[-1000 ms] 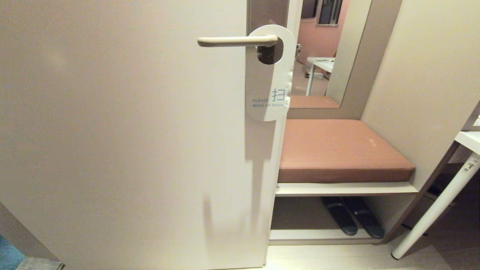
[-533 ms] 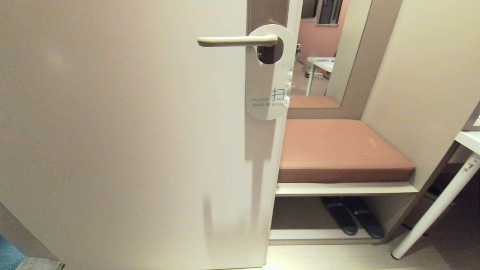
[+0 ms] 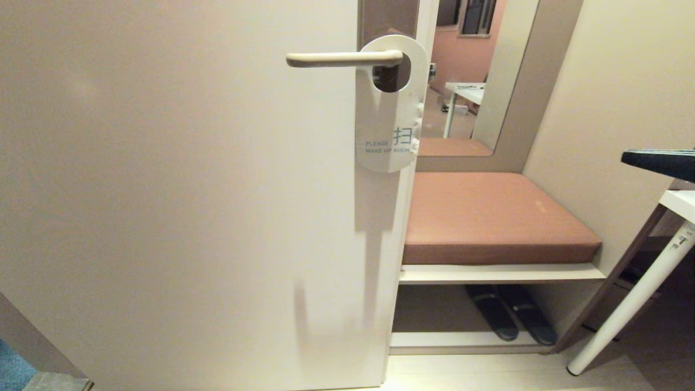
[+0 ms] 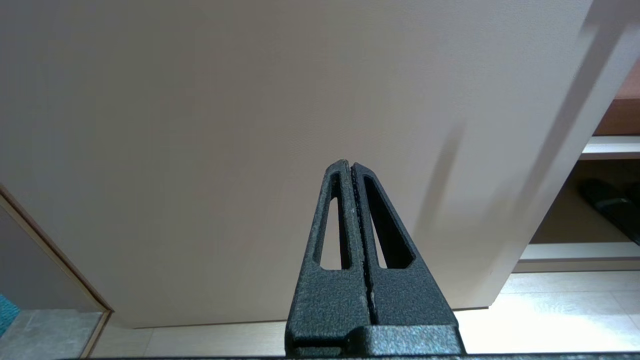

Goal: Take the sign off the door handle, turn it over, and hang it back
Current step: Take down the sign

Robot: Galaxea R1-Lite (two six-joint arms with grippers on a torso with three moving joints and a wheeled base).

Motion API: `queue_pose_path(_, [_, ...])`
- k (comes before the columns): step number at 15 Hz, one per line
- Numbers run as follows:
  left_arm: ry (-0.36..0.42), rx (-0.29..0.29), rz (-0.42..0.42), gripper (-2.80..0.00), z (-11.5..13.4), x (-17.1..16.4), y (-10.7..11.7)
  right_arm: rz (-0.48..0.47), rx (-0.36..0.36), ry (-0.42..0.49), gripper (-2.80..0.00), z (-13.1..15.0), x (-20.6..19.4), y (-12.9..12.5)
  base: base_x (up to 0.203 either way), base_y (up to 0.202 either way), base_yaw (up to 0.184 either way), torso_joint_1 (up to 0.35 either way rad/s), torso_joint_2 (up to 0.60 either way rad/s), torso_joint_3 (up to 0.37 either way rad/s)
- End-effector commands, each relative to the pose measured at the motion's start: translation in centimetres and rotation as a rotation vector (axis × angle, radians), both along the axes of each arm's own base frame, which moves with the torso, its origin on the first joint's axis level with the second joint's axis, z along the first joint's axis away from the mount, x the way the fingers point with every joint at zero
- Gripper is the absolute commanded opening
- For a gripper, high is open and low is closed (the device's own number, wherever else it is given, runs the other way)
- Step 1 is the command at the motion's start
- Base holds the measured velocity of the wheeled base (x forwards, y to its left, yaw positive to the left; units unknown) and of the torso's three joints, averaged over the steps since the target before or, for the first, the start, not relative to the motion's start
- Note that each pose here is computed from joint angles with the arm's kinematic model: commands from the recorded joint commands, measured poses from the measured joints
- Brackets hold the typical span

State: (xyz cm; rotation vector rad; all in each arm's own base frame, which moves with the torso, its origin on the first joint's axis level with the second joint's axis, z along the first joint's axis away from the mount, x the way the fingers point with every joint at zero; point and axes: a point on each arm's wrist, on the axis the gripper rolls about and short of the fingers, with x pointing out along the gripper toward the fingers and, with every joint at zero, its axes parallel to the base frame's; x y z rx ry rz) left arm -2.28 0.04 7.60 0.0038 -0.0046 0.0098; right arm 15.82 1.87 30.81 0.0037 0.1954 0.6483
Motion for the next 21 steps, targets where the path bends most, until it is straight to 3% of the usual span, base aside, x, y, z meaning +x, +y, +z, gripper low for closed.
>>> queue_pose_path(1, [0.002,0.001,0.001,-2.80,0.0,0.0,0.0,0.170,0.009,0.040,-2.80,-0.5,2.7,0.8,0.000,0.000,0.000,0.000,0.00,0.000])
queue_pose_path(4, [0.002,0.001,0.001,-2.80,0.0,0.0,0.0,0.459,-0.034,-0.031,-2.80,-0.7,4.9,3.0,0.000,0.000,0.000,0.000,0.00,0.000])
queue_pose_path(7, [0.002,0.001,0.001,-2.80,0.0,0.0,0.0,0.610,-0.054,-0.071,-2.80,-1.2,7.7,5.8,0.000,0.000,0.000,0.000,0.00,0.000])
queue_pose_path(14, [0.002,-0.001,-0.001,-2.80,0.0,0.0,0.0,0.633,-0.056,-0.114,-2.80,-2.3,14.7,8.2,0.000,0.000,0.000,0.000,0.00,0.000])
queue_pose_path(19, [0.002,0.001,0.000,-2.80,0.0,0.0,0.0,0.638,-0.055,-0.107,-2.80,-2.6,15.4,8.4,0.000,0.000,0.000,0.000,0.00,0.000])
queue_pose_path(20, [0.002,0.000,0.000,-2.80,0.0,0.0,0.0,0.643,-0.052,-0.109,0.00,-2.6,15.4,8.3,0.000,0.000,0.000,0.000,0.00,0.000])
queue_pose_path(21, [0.002,-0.001,-0.001,-2.80,0.0,0.0,0.0,0.644,-0.051,-0.108,0.00,-2.6,15.4,8.3,0.000,0.000,0.000,0.000,0.00,0.000])
